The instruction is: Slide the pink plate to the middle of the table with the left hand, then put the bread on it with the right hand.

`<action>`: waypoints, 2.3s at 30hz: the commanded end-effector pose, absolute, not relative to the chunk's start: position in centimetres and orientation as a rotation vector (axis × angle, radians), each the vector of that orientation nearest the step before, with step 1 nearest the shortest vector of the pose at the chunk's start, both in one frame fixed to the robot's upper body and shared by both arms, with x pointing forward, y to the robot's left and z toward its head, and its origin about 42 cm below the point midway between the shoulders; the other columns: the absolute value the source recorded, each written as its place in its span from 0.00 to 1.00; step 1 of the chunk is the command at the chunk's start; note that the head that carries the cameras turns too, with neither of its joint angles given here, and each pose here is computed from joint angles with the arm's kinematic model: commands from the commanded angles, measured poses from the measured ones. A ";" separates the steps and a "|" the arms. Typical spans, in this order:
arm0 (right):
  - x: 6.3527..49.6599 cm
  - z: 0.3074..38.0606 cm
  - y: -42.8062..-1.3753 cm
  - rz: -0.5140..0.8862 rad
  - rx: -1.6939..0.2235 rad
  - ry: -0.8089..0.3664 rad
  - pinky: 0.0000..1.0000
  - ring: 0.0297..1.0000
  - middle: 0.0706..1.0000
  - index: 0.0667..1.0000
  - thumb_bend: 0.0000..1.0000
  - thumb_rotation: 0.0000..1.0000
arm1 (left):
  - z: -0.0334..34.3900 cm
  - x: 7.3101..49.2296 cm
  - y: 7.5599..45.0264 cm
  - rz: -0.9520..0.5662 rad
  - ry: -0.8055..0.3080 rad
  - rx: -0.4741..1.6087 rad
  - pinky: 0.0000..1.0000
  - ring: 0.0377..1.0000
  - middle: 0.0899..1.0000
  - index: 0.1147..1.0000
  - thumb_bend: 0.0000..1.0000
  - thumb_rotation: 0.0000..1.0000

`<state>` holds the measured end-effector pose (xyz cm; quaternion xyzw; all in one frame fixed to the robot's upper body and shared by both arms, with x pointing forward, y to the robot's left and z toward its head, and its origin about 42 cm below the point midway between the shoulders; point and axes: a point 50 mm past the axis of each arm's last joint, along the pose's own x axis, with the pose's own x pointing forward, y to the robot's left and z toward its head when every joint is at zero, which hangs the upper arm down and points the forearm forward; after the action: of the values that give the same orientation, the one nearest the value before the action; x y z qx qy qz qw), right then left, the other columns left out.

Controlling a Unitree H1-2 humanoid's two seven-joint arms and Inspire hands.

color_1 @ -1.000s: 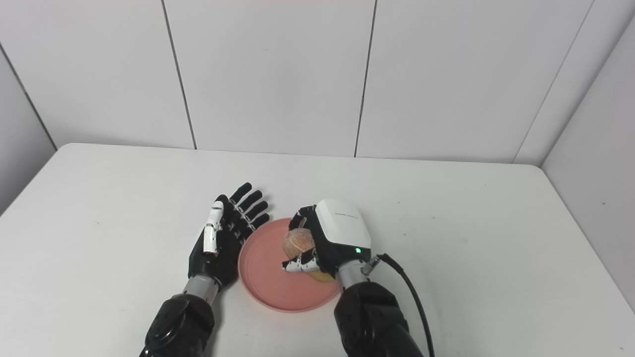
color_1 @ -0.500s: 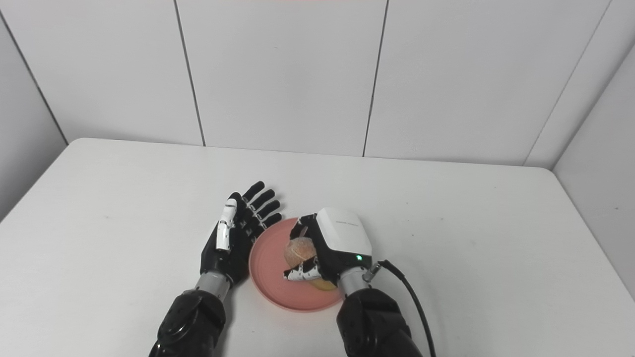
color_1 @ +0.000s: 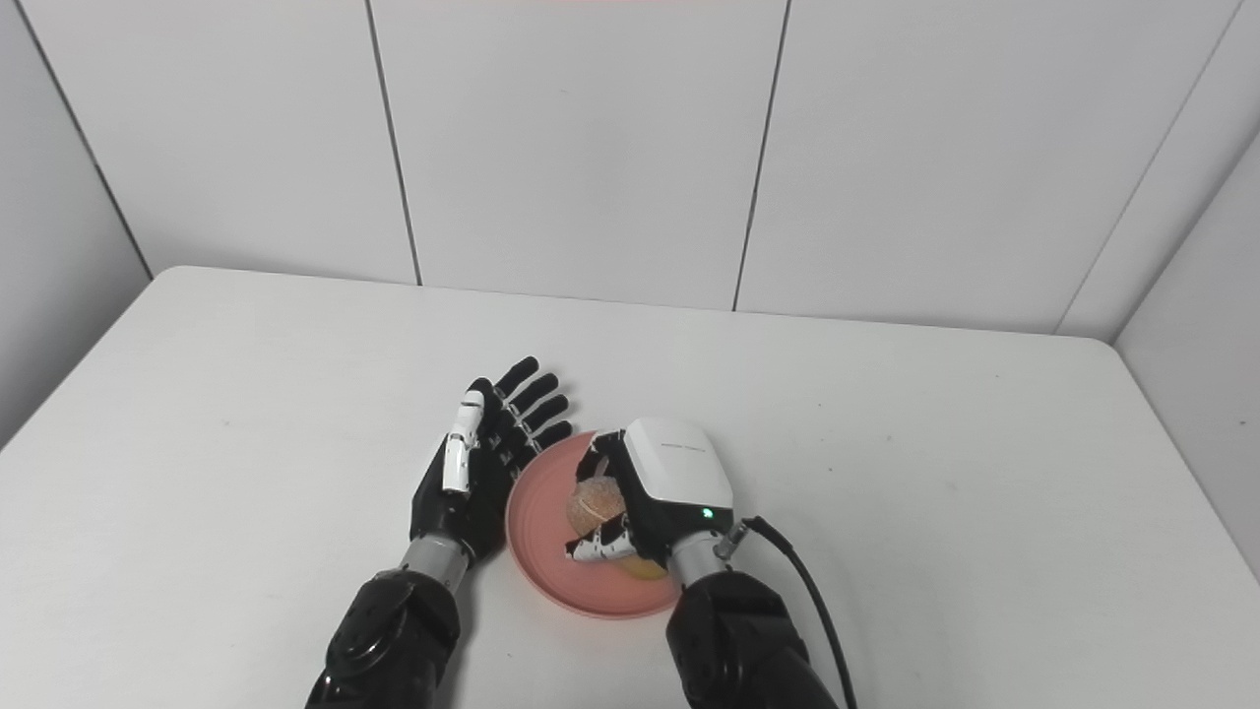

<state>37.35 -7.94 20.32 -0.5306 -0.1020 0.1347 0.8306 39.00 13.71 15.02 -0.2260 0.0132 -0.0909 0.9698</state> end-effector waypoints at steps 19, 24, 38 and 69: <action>37.0 22.5 -8.3 0.414 -1.251 -0.169 0.91 0.93 0.95 0.96 0.92 0.61 | 13.1 38.4 13.1 -0.162 0.111 -0.434 0.78 0.81 0.81 0.80 0.31 1.00; 37.0 22.8 -8.4 0.410 -1.231 -0.215 0.91 0.93 0.96 0.98 0.96 0.74 | 13.1 38.4 13.2 -0.155 0.100 -0.435 0.76 0.79 0.80 0.79 0.30 1.00; 35.4 24.6 -11.9 0.220 -0.839 -0.449 0.91 0.95 0.97 0.99 0.82 0.98 | 13.5 38.0 14.4 -0.171 0.080 -0.452 0.82 0.83 0.83 0.80 0.33 1.00; 31.1 18.0 -16.9 -0.041 -0.260 -0.225 0.89 0.95 0.96 0.96 0.53 1.00 | 13.2 34.4 17.8 -0.156 -0.004 -0.204 0.97 0.94 0.94 0.91 0.38 0.97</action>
<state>31.13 -17.26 17.01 -0.1486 -0.0732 -0.0141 0.9861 35.15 17.49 14.25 -0.1120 -0.0195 -0.0825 0.9901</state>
